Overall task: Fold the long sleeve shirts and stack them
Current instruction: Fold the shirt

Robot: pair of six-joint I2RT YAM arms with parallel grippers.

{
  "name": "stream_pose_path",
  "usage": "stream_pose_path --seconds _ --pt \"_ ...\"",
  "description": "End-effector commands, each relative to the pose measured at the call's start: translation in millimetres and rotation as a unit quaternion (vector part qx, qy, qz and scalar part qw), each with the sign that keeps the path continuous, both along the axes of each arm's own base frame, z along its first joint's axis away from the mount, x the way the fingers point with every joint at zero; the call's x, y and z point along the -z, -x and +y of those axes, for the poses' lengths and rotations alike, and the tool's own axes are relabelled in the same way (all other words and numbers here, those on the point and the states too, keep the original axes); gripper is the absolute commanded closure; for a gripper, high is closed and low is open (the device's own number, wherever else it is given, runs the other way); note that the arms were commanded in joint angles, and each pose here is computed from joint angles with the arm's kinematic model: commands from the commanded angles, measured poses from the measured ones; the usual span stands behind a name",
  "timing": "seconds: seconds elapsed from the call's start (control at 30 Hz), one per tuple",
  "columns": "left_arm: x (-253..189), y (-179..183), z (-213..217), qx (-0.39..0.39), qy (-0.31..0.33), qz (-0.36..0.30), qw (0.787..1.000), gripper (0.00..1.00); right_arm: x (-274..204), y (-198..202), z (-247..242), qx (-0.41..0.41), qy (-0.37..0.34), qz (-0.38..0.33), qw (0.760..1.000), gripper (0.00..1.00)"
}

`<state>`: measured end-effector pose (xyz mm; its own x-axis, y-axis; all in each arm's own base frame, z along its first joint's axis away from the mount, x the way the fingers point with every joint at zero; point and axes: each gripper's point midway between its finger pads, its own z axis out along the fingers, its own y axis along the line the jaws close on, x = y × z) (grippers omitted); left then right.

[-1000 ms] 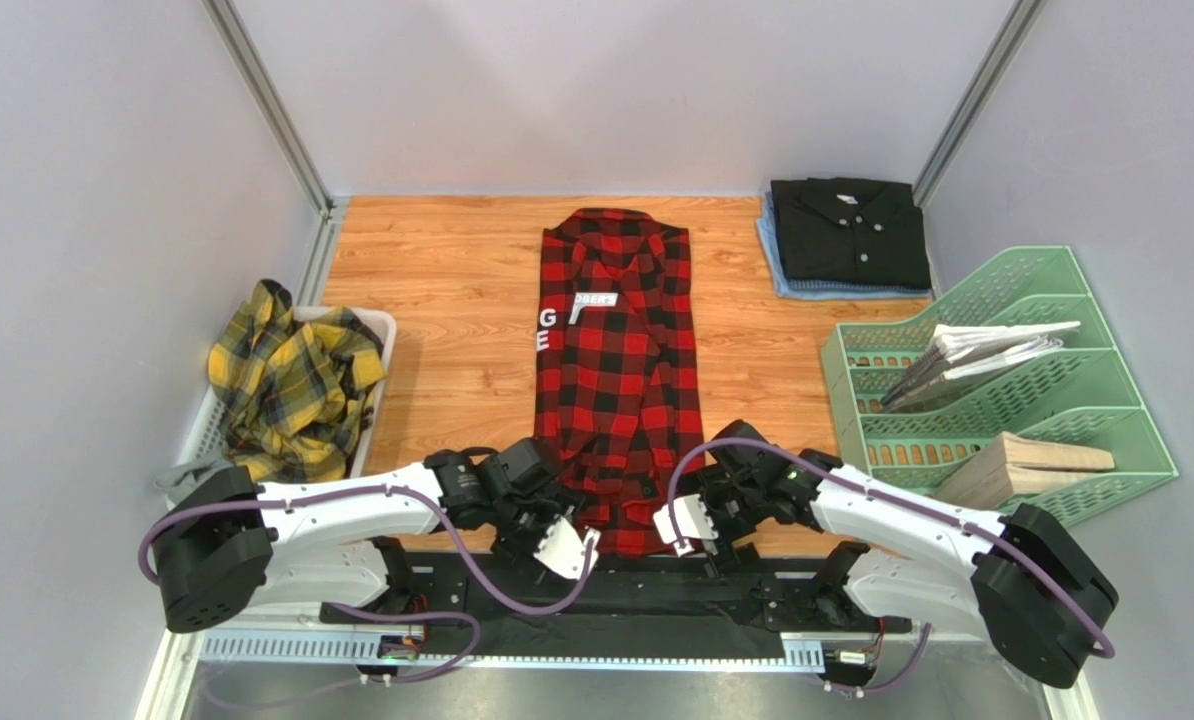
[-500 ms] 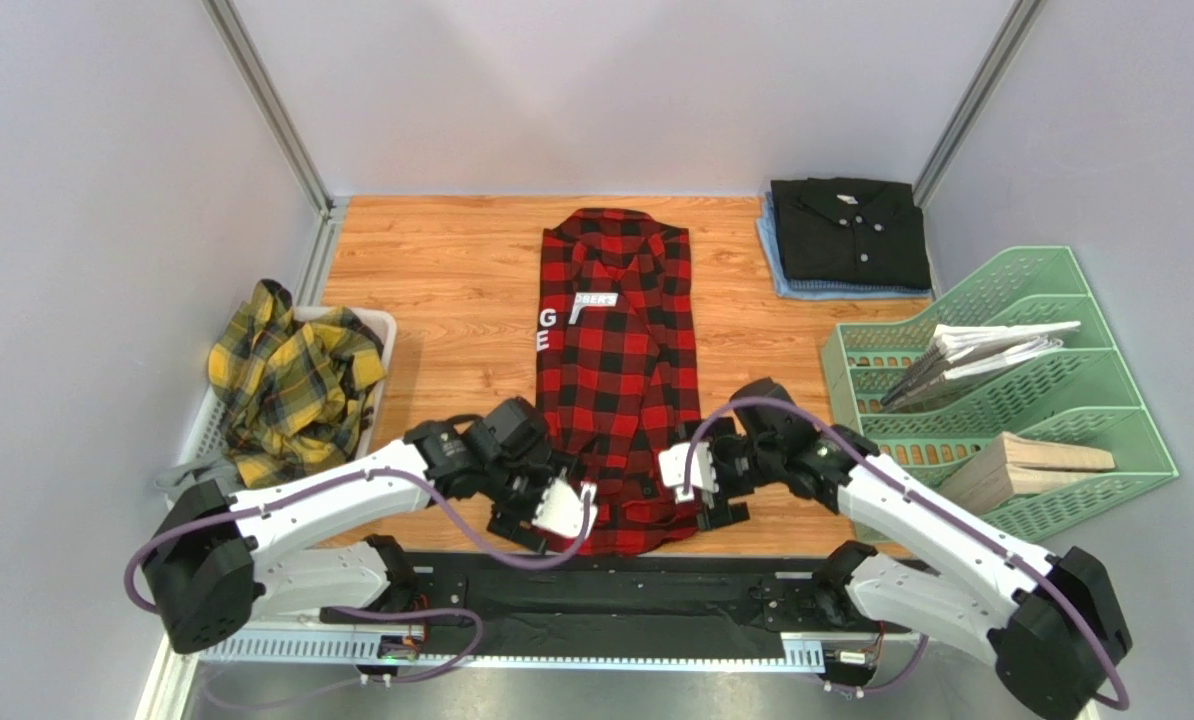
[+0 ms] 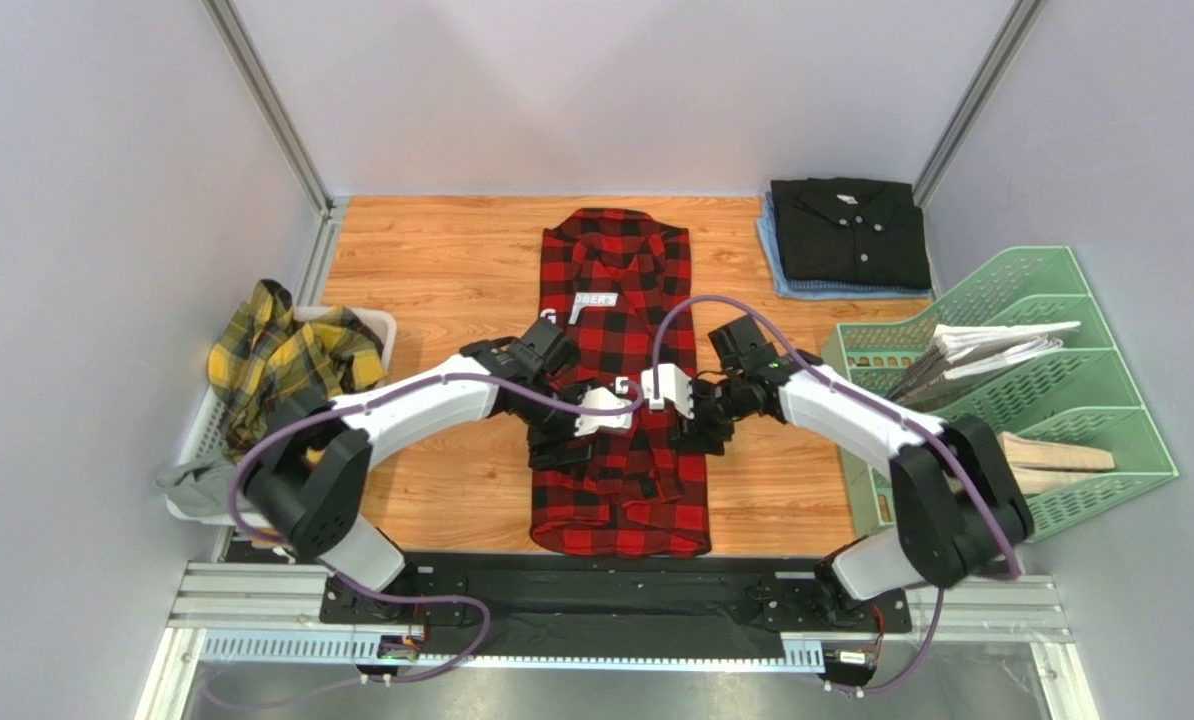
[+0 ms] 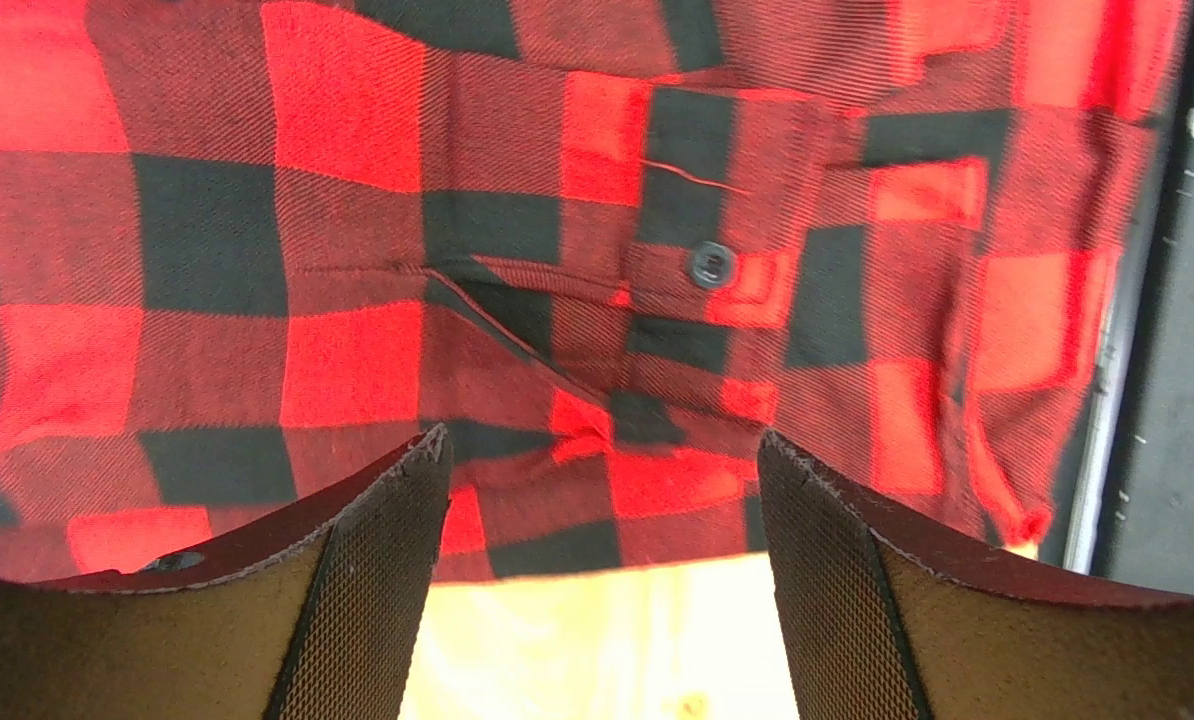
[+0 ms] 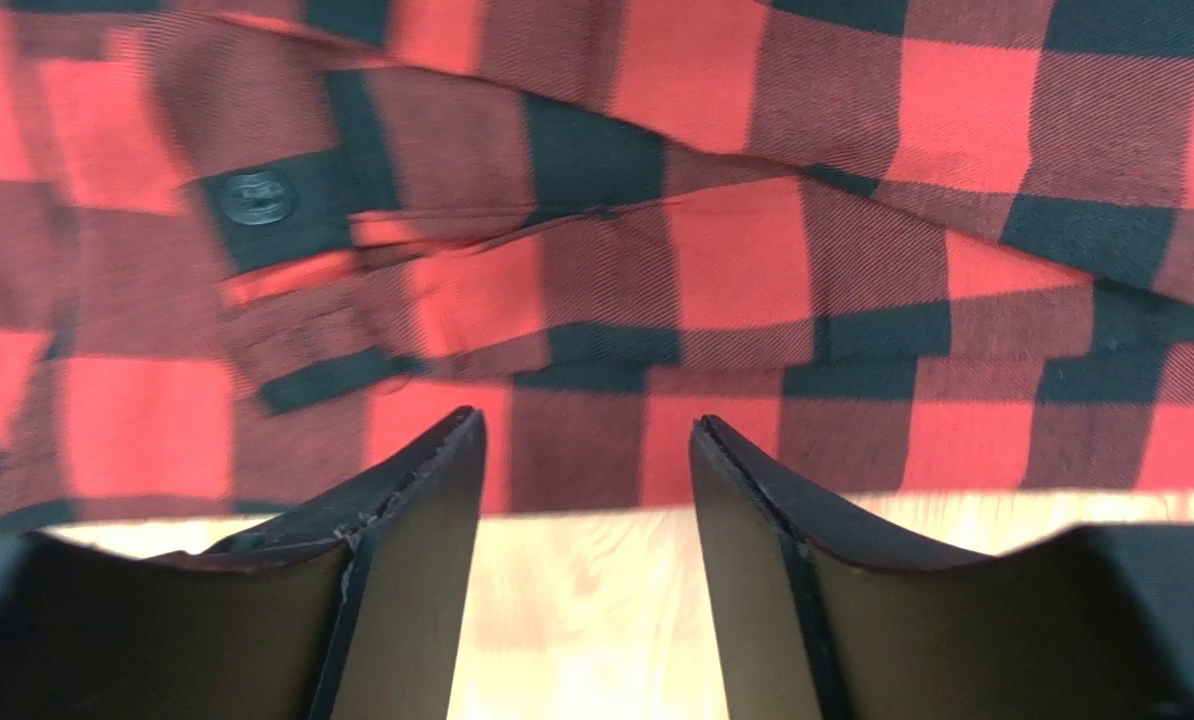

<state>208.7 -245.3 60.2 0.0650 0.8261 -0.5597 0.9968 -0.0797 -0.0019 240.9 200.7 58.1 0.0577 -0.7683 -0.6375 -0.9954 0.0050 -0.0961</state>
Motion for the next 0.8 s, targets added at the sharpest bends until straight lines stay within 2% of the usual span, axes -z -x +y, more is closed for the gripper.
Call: stream_pose_path --seconds 0.0,0.1,0.3,0.5,0.63,0.77 --pt "6 -14 -3 -0.029 -0.023 0.043 0.998 0.21 7 -31 8 -0.003 0.013 -0.024 1.0 0.44" --pt "12 -27 -1 -0.059 -0.031 0.083 0.994 0.22 12 -41 7 -0.003 0.025 -0.018 1.0 0.47" --pt "26 -60 6 -0.095 -0.055 0.117 0.987 0.23 28 -70 6 0.006 0.046 -0.007 0.999 0.5" --pt "26 -94 11 -0.126 -0.042 0.121 0.984 0.23 31 -102 2 0.032 0.047 -0.008 0.998 0.51" --pt "31 -107 16 -0.136 -0.061 0.116 0.982 0.23 32 -119 -2 0.047 0.05 -0.012 0.998 0.51" --pt "18 -115 14 -0.148 -0.03 0.122 0.981 0.22 23 -128 -5 0.065 0.043 -0.012 0.997 0.49"
